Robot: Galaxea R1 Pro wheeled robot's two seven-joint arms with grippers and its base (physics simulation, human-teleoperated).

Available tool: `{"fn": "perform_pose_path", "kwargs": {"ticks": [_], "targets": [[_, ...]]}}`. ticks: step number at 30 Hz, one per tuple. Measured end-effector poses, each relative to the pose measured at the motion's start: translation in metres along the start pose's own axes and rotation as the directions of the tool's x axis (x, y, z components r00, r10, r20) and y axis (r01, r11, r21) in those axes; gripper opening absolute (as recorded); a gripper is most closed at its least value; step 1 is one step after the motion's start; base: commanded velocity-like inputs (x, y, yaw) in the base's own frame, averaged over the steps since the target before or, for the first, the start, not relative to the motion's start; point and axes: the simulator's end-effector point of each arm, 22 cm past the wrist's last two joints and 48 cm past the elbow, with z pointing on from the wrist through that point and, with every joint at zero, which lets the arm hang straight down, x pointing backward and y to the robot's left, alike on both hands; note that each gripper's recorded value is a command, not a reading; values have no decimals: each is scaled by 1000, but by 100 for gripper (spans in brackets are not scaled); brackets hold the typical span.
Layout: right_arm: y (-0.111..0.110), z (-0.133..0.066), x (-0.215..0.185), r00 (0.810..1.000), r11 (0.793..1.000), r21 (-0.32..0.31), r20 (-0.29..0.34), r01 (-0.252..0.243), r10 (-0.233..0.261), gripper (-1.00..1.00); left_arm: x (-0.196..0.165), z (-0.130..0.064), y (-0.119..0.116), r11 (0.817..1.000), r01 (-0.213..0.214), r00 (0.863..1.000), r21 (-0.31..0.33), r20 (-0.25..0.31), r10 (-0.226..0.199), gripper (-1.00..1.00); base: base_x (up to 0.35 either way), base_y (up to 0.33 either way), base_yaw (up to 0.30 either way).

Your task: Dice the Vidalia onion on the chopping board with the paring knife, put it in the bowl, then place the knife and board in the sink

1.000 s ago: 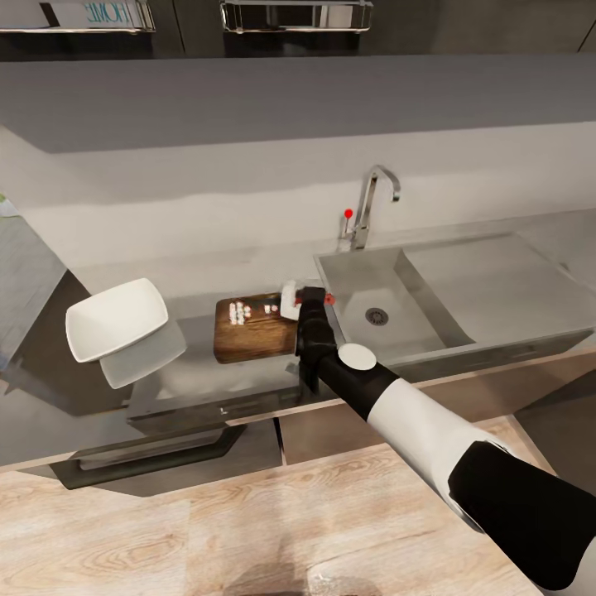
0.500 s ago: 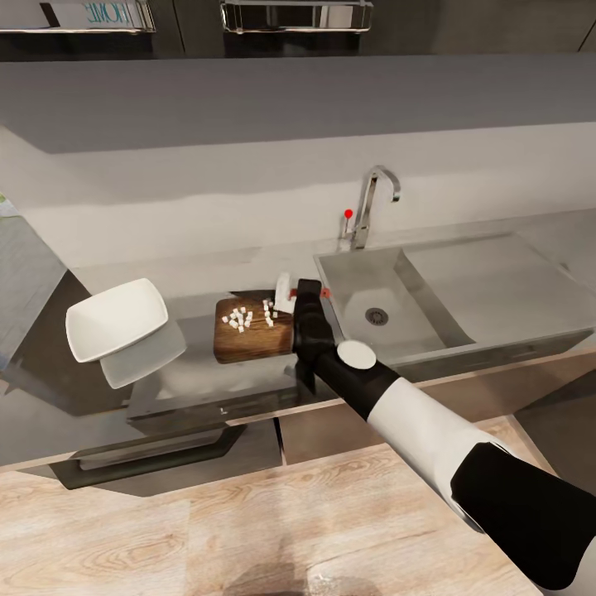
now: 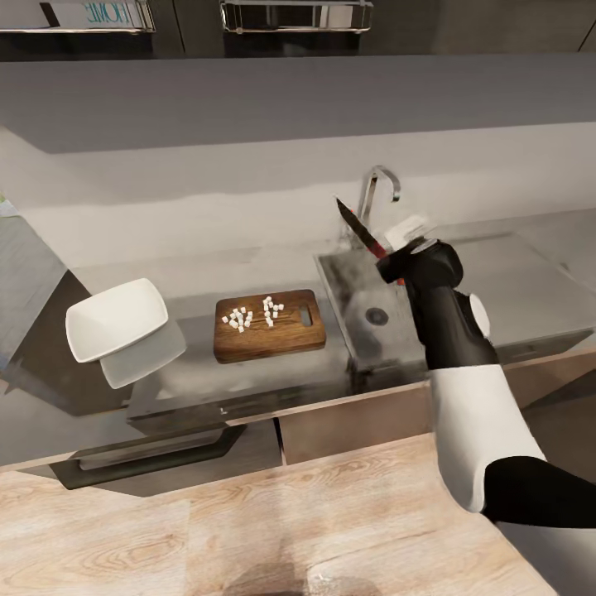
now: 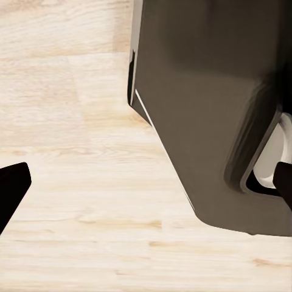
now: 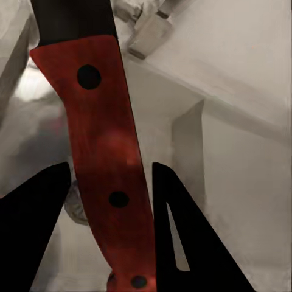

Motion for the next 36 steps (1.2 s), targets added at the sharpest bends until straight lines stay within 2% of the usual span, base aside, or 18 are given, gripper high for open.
{"fn": "perform_pose_path", "kwargs": {"ticks": [2, 6, 8, 11, 14, 17, 20, 22, 25, 29, 36], "targets": [[-27, 5, 36, 992, 994, -9, -69, -108, 108, -100, 0, 0, -1, 1000, 0, 1000, 1, 0, 0, 100, 0, 0, 0], [-45, 14, 77, 963, 971, -17, -139, -237, 233, -100, 0, 0, -1, 1000, 0, 1000, 2, 1, 0, 100, 0, 0, 0], [-37, 21, 92, 952, 965, -37, -180, -259, 248, -100, 0, 0, -1, 1000, 0, 1000, 2, 1, 0, 100, 0, 0, 0], [1, 40, 127, 931, 958, -107, -287, -266, 226, -100, 0, 0, -2, 1000, 0, 1000, 2, 1, 0, 100, 0, 0, 0], [32, 47, 140, 920, 950, -161, -334, -268, 203, -100, 0, 0, -3, 1000, 0, 1000, 4, 1, 0, 100, 0, 0, 0], [52, 47, 131, 923, 937, -205, -324, -284, 209, -100, -4, 0, -5, 1000, -1, 1000, 6, 18, 1, 100, 0, 0, 0], [70, 49, 122, 922, 903, -272, -297, -332, 249, -100, -18, -1, -6, 1000, -4, 997, 7, 83, 4, 100, 0, 0, 0], [86, 56, 128, 916, 874, -322, -293, -365, 275, -100, -21, -1, -6, 1000, -5, 995, 7, 97, 4, 100, 0, 0, 0], [88, 61, 130, 907, 846, -346, -264, -406, 328, -100, -22, -1, -6, 1000, -5, 995, 7, 103, 4, 100, 0, 0, 0], [92, 64, 130, 903, 840, -345, -259, -419, 344, -100, -22, -1, -5, 1000, -5, 995, 6, 104, 5, 100, 0, -34, 0], [101, 64, 133, 898, 834, -349, -277, -426, 343, -100, -23, -1, -5, 1000, -6, 995, 6, 105, 5, 100, 0, -280, 0]]}}
